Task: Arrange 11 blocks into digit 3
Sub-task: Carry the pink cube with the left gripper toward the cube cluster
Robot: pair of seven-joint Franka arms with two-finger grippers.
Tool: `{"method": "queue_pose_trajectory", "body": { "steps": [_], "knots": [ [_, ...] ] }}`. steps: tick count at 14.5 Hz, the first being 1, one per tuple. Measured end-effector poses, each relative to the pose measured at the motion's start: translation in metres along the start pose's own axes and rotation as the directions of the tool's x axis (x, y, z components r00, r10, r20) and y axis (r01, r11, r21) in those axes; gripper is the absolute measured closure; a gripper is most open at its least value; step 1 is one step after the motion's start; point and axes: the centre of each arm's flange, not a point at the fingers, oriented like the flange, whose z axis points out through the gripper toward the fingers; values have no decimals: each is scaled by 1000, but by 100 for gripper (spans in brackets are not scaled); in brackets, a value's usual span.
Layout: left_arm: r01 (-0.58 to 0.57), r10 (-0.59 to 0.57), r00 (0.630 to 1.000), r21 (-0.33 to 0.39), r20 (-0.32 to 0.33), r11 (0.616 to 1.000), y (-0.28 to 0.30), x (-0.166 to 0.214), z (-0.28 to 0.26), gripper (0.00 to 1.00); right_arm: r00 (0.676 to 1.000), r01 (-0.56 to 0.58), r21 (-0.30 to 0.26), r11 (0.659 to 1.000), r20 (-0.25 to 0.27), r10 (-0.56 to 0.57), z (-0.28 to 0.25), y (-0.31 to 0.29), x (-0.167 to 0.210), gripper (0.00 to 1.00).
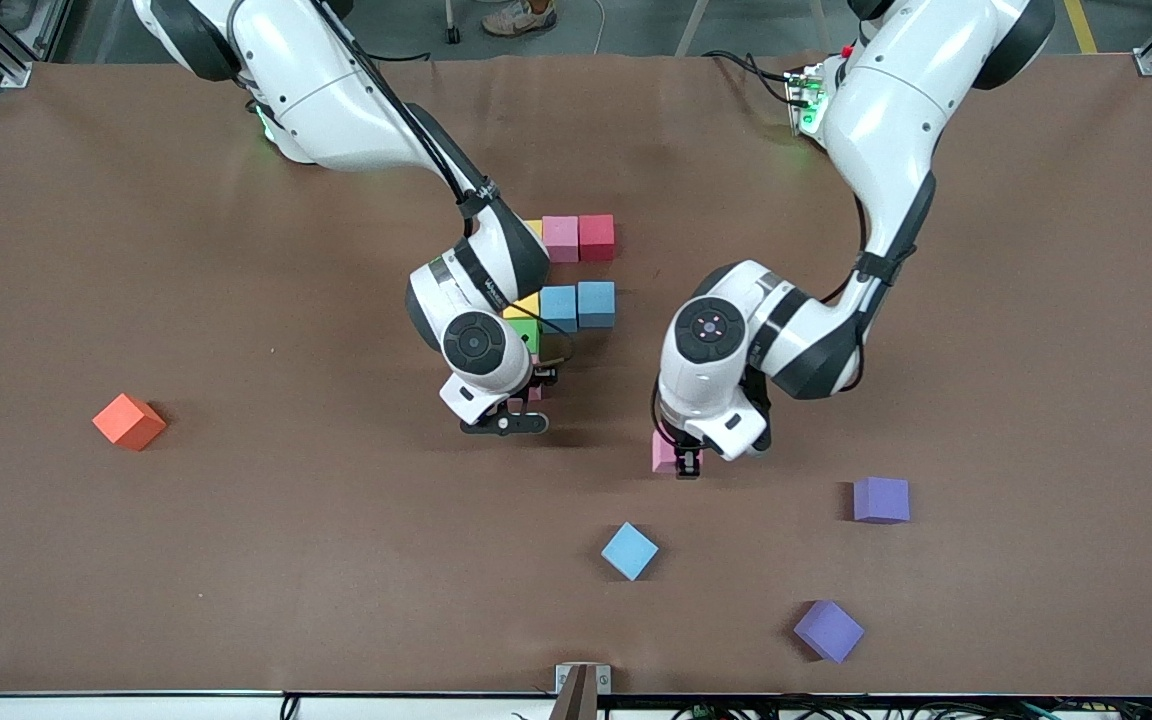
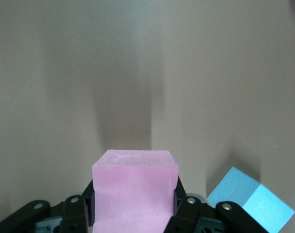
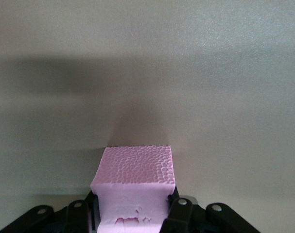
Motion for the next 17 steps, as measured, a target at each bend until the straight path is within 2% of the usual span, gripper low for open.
{"method": "queue_pose_trajectory", "body": {
  "steps": [8, 17],
  "knots": [
    [61, -61, 998, -1, 10, 998, -40, -57, -5, 73, 1000, 0, 0, 1000, 2, 0, 0, 0, -1, 48],
    [64, -64, 998, 5, 7, 998, -47, -65, 0, 73, 1000, 0, -2, 1000, 6, 0, 1, 1, -3, 48]
  ]
}}
